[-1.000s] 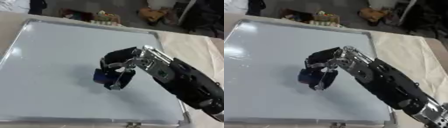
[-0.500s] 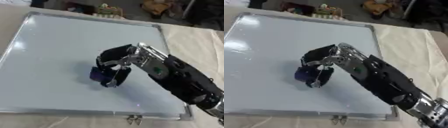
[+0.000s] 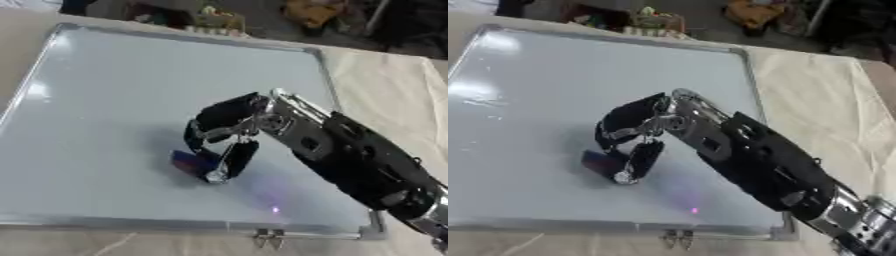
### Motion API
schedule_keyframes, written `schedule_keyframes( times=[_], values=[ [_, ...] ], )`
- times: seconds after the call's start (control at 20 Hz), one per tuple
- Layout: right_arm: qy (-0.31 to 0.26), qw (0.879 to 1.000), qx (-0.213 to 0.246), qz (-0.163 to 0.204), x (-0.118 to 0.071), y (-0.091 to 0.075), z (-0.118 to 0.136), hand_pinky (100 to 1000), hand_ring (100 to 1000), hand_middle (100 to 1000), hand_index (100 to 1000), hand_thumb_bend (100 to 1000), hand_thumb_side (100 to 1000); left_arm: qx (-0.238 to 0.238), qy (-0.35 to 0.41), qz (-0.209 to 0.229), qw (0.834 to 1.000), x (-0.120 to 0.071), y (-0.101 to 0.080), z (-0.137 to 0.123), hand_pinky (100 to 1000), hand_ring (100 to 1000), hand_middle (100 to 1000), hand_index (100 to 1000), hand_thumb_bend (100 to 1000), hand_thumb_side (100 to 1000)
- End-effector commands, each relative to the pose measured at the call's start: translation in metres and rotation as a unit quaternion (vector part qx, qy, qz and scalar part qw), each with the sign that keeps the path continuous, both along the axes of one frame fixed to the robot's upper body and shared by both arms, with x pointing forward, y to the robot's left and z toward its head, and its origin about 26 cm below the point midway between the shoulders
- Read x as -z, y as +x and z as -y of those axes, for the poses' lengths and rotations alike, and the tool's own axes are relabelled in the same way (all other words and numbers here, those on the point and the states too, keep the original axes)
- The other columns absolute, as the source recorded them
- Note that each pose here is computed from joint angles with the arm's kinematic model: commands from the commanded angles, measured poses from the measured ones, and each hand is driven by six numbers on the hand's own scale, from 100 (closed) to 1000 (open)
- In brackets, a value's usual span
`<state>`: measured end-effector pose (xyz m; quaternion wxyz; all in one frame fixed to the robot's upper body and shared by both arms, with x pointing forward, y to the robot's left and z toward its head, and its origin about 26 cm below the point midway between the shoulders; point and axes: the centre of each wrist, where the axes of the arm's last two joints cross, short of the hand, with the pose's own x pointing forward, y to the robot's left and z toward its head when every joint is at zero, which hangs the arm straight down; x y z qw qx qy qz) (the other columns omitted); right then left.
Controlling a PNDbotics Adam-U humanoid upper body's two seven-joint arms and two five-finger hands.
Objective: Wipe the whiteboard clean with a brush.
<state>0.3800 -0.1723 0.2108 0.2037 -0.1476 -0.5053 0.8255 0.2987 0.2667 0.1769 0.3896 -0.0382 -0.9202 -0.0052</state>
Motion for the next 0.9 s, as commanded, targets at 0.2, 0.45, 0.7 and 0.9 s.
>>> schedule_keyframes(
  times=[0.2,0.45,0.7,0.9],
  values=[
    [-0.019,1.000,-0.013,0.017,-0.017,-0.004,0.010,669,766,707,606,219,571,0.004,0.004,0.007,1.000,-0.004,-0.001,0.001,440,482,421,613,100,952],
    [-0.031,0.999,-0.023,0.003,-0.017,-0.005,0.013,676,773,717,610,299,561,0.005,0.005,0.008,1.000,-0.004,-0.001,0.001,440,483,421,612,100,952],
    [-0.037,0.999,-0.026,-0.014,-0.017,-0.007,0.016,679,772,714,613,351,554,0.006,0.005,0.009,1.000,-0.005,-0.001,0.001,441,483,421,612,100,950],
    [-0.022,0.999,-0.026,-0.008,-0.025,-0.011,0.019,679,767,706,617,367,570,0.007,0.005,0.009,1.000,-0.005,-0.001,0.001,441,483,422,612,100,950]
  ],
)
